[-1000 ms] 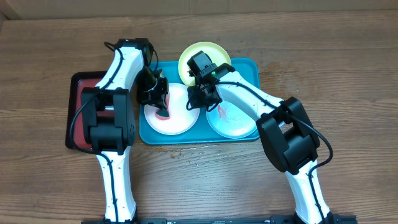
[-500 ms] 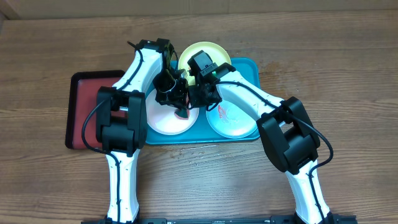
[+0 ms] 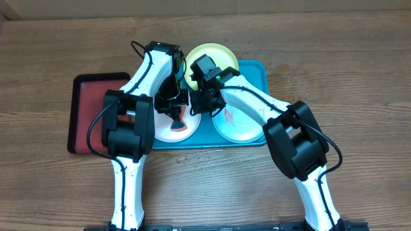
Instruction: Clean dirty plates on tray and stack at the side
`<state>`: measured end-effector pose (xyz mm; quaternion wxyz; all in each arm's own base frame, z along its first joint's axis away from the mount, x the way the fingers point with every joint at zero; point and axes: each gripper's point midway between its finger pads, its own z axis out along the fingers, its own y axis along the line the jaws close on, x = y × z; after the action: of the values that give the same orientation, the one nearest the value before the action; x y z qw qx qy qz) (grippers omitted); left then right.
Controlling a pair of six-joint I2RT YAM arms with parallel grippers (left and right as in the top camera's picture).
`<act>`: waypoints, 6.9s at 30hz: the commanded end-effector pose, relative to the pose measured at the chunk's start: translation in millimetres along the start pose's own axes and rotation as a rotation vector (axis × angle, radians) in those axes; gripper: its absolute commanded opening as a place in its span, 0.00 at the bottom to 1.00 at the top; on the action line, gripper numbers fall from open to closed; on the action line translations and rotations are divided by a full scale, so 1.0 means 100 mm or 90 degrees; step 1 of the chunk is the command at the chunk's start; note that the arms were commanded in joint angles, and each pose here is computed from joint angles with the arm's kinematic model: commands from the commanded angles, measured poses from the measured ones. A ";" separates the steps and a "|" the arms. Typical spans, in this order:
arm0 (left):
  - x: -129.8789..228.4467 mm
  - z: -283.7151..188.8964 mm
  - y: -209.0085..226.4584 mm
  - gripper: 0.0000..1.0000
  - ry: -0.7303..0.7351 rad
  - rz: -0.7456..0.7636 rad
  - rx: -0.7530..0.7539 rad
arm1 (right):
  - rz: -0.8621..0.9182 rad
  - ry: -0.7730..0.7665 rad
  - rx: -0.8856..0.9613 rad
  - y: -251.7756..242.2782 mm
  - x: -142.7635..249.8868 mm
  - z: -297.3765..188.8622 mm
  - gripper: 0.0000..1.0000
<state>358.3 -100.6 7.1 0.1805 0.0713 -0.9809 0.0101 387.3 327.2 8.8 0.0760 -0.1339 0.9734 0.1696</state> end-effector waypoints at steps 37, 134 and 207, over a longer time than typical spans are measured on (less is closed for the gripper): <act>-0.58 -0.16 -0.12 0.04 -0.112 0.077 0.200 | -0.004 0.032 0.026 -0.10 0.17 0.20 0.04; -0.22 -0.18 0.70 0.04 -0.095 -0.162 -0.146 | 0.020 0.036 0.020 -0.20 0.13 0.15 0.04; -0.15 -0.11 0.13 0.04 -0.062 0.027 -0.028 | 0.021 0.044 0.015 -0.19 0.16 0.15 0.04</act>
<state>374.3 -117.0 18.8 0.1412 0.0661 -0.9848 0.0764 392.9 315.9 8.2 0.0685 -0.1104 0.9766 0.1716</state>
